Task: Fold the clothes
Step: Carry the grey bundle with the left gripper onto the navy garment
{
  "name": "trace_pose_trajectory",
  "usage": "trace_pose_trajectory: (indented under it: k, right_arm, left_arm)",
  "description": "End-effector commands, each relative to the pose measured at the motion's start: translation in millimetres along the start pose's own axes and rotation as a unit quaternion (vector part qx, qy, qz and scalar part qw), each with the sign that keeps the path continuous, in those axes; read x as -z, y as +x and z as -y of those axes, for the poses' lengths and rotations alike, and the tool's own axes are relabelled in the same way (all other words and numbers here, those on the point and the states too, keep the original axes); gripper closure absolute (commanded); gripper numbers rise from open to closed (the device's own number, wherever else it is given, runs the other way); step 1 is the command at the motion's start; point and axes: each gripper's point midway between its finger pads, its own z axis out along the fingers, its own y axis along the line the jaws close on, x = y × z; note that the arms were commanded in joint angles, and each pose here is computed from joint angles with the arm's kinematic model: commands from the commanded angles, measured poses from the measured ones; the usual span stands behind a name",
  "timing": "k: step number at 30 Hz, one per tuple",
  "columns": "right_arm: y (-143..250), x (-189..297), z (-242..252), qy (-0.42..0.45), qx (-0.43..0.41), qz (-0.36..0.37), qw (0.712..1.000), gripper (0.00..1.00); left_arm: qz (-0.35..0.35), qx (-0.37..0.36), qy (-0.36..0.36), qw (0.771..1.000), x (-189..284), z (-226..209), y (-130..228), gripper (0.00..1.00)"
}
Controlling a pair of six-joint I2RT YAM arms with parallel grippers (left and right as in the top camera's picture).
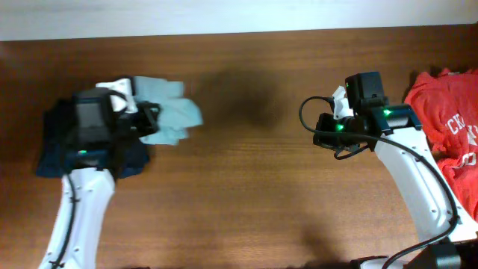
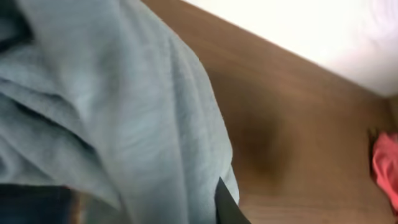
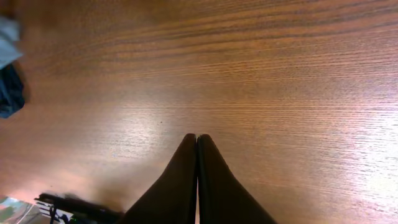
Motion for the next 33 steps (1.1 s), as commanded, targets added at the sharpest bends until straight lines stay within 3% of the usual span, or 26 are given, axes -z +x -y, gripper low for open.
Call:
trace_pose_trajectory:
  k: [1,8,13,21,25,33]
  right_arm:
    - [-0.6,3.6,1.3,0.005,0.008,0.007,1.000,0.96]
    - [-0.6,3.6,1.3,0.005,0.008,0.007,1.000,0.96]
    - [-0.6,3.6,1.3,0.005,0.008,0.007,1.000,0.96]
    - [1.2,3.6,2.8,0.008,0.007,0.004,1.000,0.96]
    - [1.4,3.7,6.2,0.018,0.006,0.004,1.000,0.96]
    - [-0.4,3.7,5.6,0.016,0.007,0.008,1.000,0.96]
  left_arm:
    - [0.022,-0.017,0.044,0.999,20.0,-12.7,-21.1,1.00]
    - [0.004,0.035,0.142,0.989,25.7,-58.8,-17.0,1.00]
    - [-0.006,0.044,0.213,0.976,21.9,-65.2,-12.5,1.00]
    - [0.016,0.048,0.190,0.980,20.6,-100.3,-40.5,1.00]
    - [0.034,0.067,0.133,0.988,30.4,-130.0,-53.9,1.00]
    - [0.012,0.110,0.076,0.991,28.2,-174.3,-31.7,1.00]
